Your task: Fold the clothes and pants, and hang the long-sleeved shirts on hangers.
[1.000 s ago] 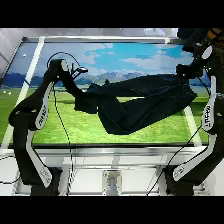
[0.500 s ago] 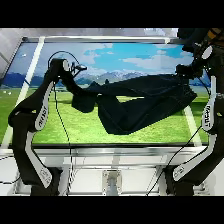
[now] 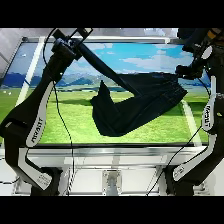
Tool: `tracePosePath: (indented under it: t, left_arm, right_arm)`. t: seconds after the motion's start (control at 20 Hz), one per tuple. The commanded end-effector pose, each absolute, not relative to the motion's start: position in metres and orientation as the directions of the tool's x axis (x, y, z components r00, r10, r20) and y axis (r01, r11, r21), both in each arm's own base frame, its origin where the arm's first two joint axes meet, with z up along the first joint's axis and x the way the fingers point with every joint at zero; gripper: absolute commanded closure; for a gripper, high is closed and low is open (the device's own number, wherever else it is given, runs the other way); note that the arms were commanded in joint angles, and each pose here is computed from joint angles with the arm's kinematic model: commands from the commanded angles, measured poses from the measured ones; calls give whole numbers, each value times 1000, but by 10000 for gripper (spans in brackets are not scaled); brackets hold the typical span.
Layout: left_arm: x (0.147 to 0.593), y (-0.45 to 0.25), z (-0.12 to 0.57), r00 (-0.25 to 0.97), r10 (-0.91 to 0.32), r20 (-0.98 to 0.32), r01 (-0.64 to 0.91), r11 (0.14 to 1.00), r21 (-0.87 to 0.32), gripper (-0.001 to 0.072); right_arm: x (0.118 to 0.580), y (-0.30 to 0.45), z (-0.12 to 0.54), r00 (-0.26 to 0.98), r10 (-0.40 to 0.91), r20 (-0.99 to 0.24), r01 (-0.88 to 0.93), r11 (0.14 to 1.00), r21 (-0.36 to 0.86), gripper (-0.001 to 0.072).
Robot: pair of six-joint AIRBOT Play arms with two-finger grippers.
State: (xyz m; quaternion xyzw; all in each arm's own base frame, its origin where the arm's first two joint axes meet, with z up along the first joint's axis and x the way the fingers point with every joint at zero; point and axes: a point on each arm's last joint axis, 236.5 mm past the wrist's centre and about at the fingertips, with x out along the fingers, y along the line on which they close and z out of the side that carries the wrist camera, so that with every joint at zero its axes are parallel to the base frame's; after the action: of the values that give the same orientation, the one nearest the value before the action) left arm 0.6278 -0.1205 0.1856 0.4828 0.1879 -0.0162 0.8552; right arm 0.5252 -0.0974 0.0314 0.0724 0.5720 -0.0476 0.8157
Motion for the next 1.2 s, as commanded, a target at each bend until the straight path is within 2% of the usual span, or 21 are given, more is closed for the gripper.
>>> tracePosePath:
  t: [0.0,0.05,0.15,0.2,0.25,0.3,0.45,0.55,0.65,0.75,0.8,0.95,1.1,1.15]
  left_arm:
    - [625,-89,130,845,309,-436,256,483,838,692]
    - [616,-65,99,770,389,-506,289,496,819,689]
    - [594,-29,43,604,471,-643,335,582,741,663]
    - [581,-9,23,518,518,-681,336,609,719,482]
    - [571,7,11,455,550,-700,301,645,703,365]
    - [564,15,3,412,551,-726,285,679,677,306]
    - [550,4,-1,369,456,-810,355,736,576,294]
    - [547,-16,10,389,376,-841,405,751,522,304]
    - [544,-25,30,419,349,-838,414,748,519,316]
    - [541,-26,55,457,339,-822,395,751,529,316]
    - [539,-25,68,473,336,-814,382,755,533,316]
    - [524,-8,115,510,340,-790,317,780,540,316]
    - [501,10,161,562,332,-758,251,804,539,317]
    - [488,18,173,570,338,-749,232,808,541,318]
  right_arm:
    - [519,-94,29,315,16,-949,158,985,69,317]
    - [517,-94,28,304,19,-952,144,987,66,318]
    - [513,-93,27,287,23,-958,134,989,64,317]
    - [510,-92,26,276,25,-961,131,989,64,317]
    - [508,-91,25,265,30,-964,122,991,64,317]
    - [505,-87,25,253,47,-966,108,991,76,316]
    - [499,-55,27,226,165,-960,-6,986,168,318]
    - [502,-11,33,226,266,-937,-88,964,253,336]
    - [501,47,36,199,342,-918,-208,930,302,353]
    - [489,107,29,142,355,-924,-354,890,288,456]
    - [480,133,24,113,348,-931,-412,869,275,471]
    - [450,207,3,44,328,-944,-560,790,249,470]
    - [424,281,-18,47,346,-937,-666,710,229,465]
    - [420,301,-22,72,347,-935,-699,686,202,400]
